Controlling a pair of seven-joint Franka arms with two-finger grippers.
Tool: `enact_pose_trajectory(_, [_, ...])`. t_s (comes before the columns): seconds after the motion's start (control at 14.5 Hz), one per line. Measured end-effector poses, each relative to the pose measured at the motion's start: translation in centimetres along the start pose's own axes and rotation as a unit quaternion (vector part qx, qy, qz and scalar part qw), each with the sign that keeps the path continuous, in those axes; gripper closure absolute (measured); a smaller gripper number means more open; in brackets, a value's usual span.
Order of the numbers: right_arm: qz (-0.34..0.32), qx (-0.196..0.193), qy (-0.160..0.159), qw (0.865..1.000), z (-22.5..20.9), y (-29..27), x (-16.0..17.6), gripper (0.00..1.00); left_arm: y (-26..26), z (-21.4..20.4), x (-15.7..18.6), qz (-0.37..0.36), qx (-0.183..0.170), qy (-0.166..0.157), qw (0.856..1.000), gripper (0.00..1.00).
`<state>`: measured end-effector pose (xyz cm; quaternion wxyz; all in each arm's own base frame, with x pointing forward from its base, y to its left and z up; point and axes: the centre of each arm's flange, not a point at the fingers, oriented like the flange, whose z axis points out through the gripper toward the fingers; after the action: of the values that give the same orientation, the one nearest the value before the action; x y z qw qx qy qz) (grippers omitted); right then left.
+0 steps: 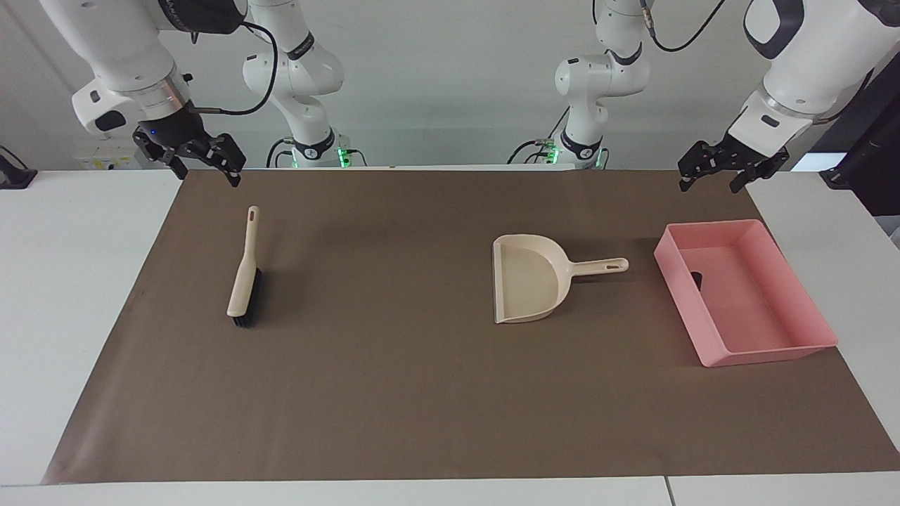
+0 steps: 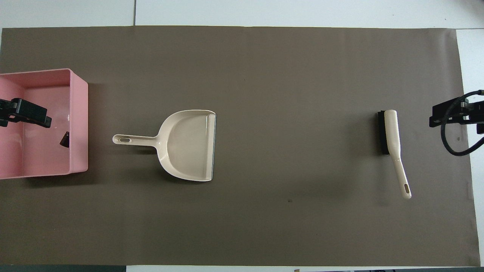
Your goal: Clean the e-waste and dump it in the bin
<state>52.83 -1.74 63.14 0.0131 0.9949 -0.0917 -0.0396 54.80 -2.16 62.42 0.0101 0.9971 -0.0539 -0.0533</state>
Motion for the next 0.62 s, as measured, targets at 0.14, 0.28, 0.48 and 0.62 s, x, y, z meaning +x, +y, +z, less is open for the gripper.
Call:
enact_pose_trajectory(0.14, [0.0, 0.0, 0.0, 1.0, -0.01, 0.0, 0.0, 0.0, -0.16, -0.1, 0.05, -0.007, -0.001, 0.005, 1.0, 0.02])
enact_pose_trajectory(0.28, [0.0, 0.0, 0.0, 1.0, -0.03, 0.0, 0.0, 0.0, -0.14, -0.08, 0.0, -0.009, 0.0, 0.012, 1.0, 0.01])
enact_pose_trajectory(0.48, [0.0, 0.0, 0.0, 1.0, -0.04, 0.0, 0.0, 0.0, -0.18, 0.13, -0.28, -0.01, 0.006, 0.014, 1.0, 0.01])
enact_pose_trajectory(0.62, [0.0, 0.0, 0.0, 1.0, -0.03, 0.0, -0.01, 0.0, -0.15, 0.14, -0.34, -0.009, 0.008, 0.014, 1.0, 0.01])
